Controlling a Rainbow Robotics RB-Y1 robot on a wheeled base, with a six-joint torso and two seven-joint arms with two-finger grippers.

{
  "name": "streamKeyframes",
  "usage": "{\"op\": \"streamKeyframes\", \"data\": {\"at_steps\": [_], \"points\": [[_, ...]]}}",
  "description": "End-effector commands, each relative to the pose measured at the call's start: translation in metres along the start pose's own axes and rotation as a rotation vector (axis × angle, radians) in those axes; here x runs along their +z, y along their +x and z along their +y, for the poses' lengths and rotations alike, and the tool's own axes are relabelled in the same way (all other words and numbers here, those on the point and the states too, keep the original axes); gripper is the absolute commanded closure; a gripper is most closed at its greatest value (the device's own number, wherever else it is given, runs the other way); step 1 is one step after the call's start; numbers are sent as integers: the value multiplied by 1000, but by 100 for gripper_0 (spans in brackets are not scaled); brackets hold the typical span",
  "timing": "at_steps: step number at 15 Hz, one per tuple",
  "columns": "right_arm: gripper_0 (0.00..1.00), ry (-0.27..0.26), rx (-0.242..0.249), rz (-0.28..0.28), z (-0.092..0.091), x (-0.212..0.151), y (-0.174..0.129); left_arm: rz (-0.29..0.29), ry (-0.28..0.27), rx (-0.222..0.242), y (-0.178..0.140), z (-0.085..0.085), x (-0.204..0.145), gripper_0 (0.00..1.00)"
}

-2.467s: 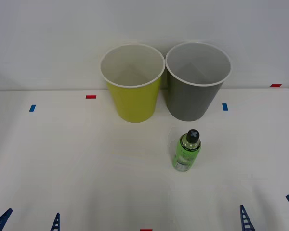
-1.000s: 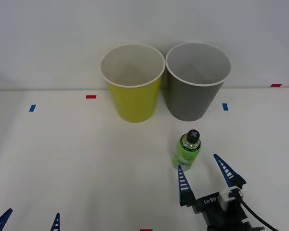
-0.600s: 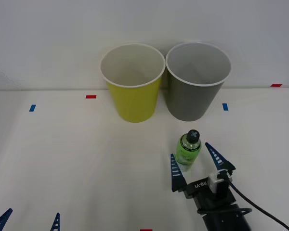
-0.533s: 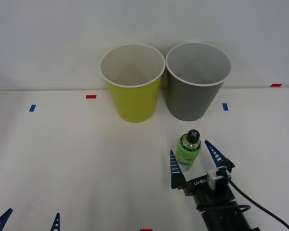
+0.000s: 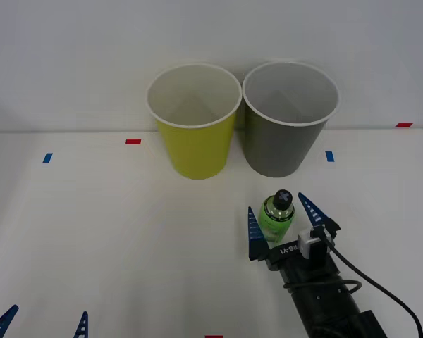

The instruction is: Put cans in the gray bin and PET bottles in the light green bin.

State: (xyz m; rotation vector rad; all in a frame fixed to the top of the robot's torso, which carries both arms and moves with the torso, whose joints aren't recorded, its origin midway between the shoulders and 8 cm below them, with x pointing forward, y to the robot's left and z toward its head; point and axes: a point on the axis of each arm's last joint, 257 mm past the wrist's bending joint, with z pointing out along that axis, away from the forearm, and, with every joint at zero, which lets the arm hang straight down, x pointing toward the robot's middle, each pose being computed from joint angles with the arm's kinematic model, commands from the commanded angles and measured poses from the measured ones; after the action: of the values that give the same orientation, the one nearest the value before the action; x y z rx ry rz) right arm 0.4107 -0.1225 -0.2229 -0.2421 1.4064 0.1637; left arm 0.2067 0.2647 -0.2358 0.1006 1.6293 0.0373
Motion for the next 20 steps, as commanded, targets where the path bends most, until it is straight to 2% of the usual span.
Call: {"op": "streamKeyframes", "data": {"at_steps": [1, 2, 6, 11, 13, 15, 20], "points": [[66, 2, -7, 3, -1, 0, 1, 0, 0, 0, 0, 0, 0, 0], [89, 4, -8, 4, -1, -1, 1, 0, 0, 0, 0, 0, 0, 0], [93, 12, -13, 1, -3, -2, 1, 0, 0, 0, 0, 0, 0, 0], [94, 47, -33, -7, -8, -8, 0, 0, 0, 0, 0, 0, 0, 0], [96, 74, -14, -18, -13, -9, -4, 0, 0, 0, 0, 0, 0, 0], [98, 96, 6, -32, -17, -6, -17, 0, 0, 0, 0, 0, 0, 0], [100, 101, 47, -27, -27, 8, -61, 0, 0, 0, 0, 0, 0, 0]]}}
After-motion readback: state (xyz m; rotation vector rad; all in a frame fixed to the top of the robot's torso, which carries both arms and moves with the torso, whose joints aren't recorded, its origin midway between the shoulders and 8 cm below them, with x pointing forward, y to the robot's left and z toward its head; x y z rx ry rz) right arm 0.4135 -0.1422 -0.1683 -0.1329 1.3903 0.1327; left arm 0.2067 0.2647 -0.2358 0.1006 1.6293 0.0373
